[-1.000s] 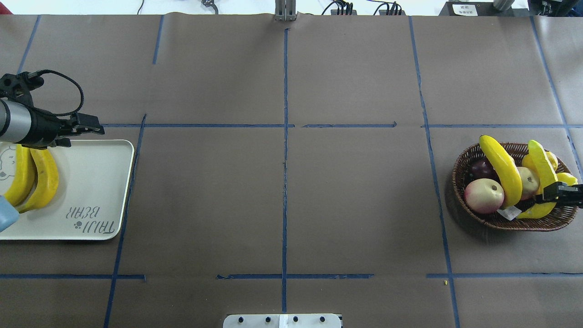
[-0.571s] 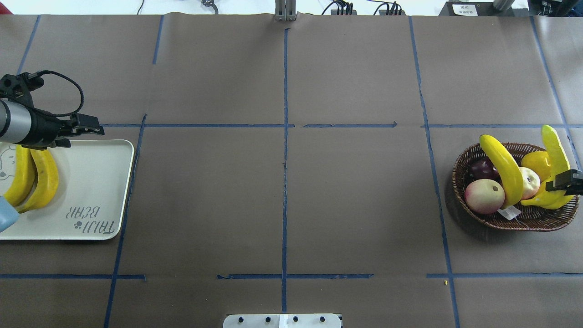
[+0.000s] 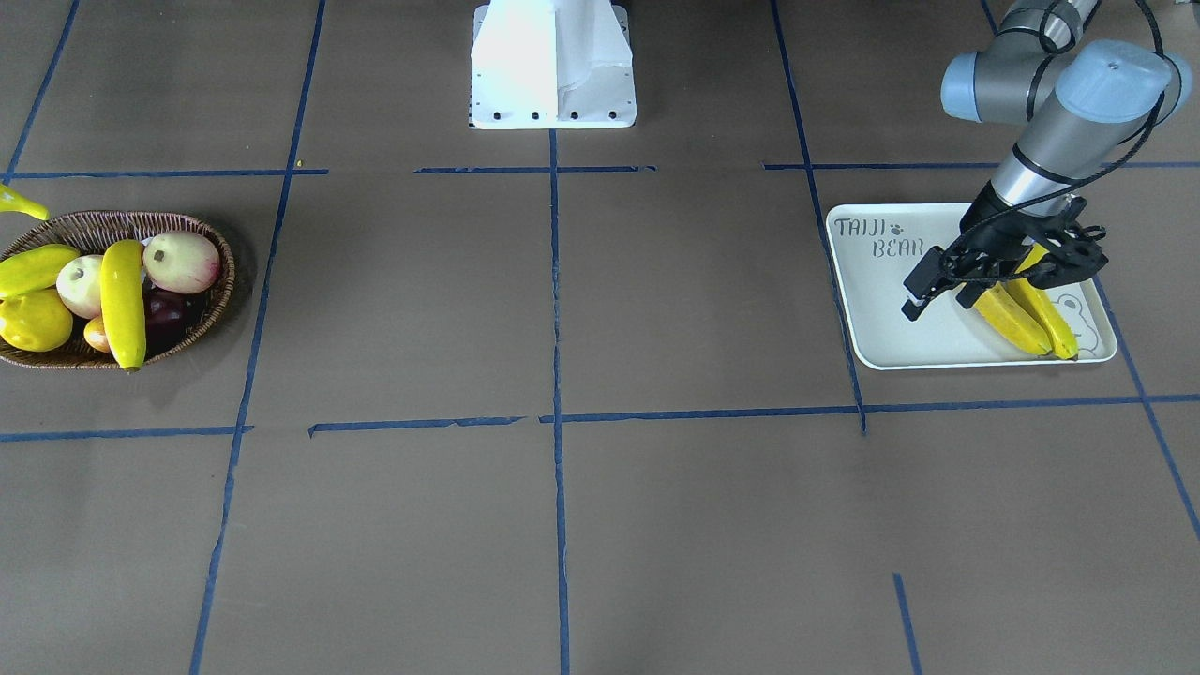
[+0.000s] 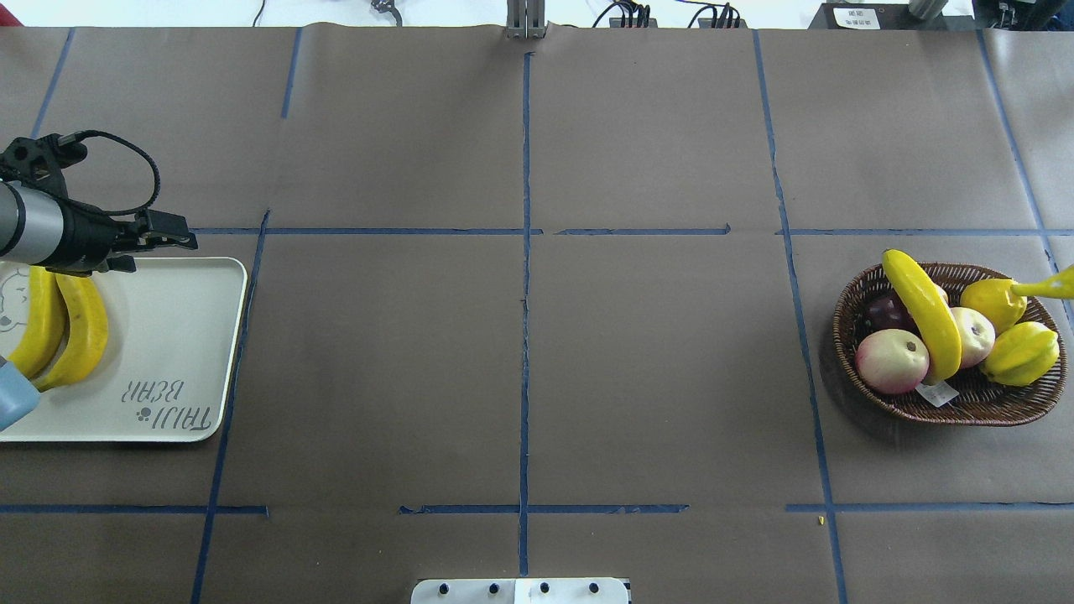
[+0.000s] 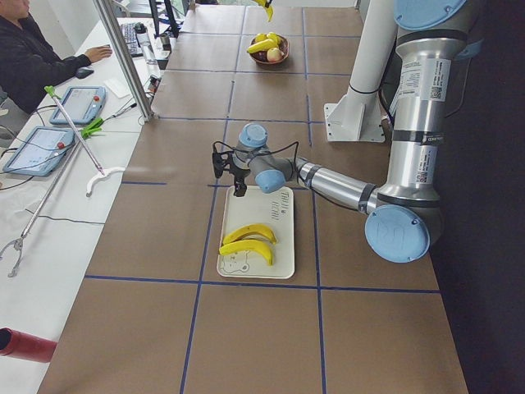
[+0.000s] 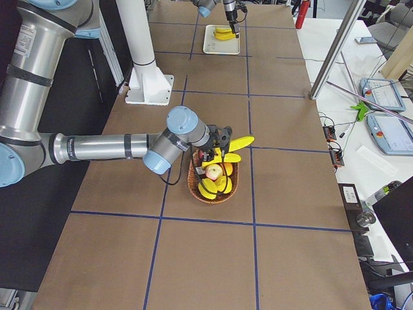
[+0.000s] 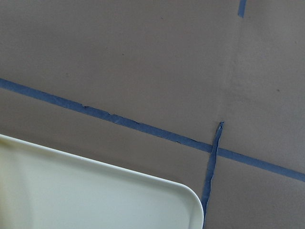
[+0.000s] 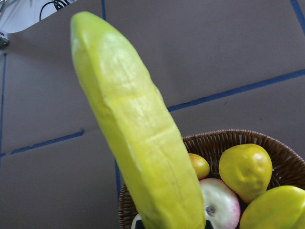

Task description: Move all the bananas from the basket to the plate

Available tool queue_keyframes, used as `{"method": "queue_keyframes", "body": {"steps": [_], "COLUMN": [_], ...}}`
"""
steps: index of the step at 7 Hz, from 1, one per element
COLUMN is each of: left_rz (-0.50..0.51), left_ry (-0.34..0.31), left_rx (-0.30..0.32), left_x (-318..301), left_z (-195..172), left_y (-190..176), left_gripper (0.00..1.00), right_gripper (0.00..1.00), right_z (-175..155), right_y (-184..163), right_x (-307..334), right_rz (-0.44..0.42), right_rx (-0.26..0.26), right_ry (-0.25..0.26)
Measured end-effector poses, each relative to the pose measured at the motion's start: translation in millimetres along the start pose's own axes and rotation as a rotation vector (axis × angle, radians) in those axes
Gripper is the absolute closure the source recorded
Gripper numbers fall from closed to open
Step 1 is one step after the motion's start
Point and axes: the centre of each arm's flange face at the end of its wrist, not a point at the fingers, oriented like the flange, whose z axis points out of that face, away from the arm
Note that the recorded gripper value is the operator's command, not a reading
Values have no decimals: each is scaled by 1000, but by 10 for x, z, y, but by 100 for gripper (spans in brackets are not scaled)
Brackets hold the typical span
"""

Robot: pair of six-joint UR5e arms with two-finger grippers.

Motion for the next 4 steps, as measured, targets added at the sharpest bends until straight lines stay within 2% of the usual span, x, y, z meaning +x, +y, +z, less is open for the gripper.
{"method": "queue_keyframes", "body": {"steps": [1,2,3,4], "left_rz": [-7,-28,-61,-92], "left_ry": [23,65,120,179], "left_rx": [4,10,-2,-35], "left_x": [150,416,735,1055], "left_z": [-20,-68,-141,-248], "left_y": [-23,-64,-90,-83], "left_gripper": [1,1,1,1], "right_gripper": [99,98,98,98], "right_z": [305,777,1245,1651], "right_y": [-140,-206,-139,66], "right_x": [-487,-1114,-1793,-2487], "right_rz": [-74,-138,-169,-153], "right_rx": [-27,-59,-79,-92], "right_ry": [-34,-49,-55,-62]}}
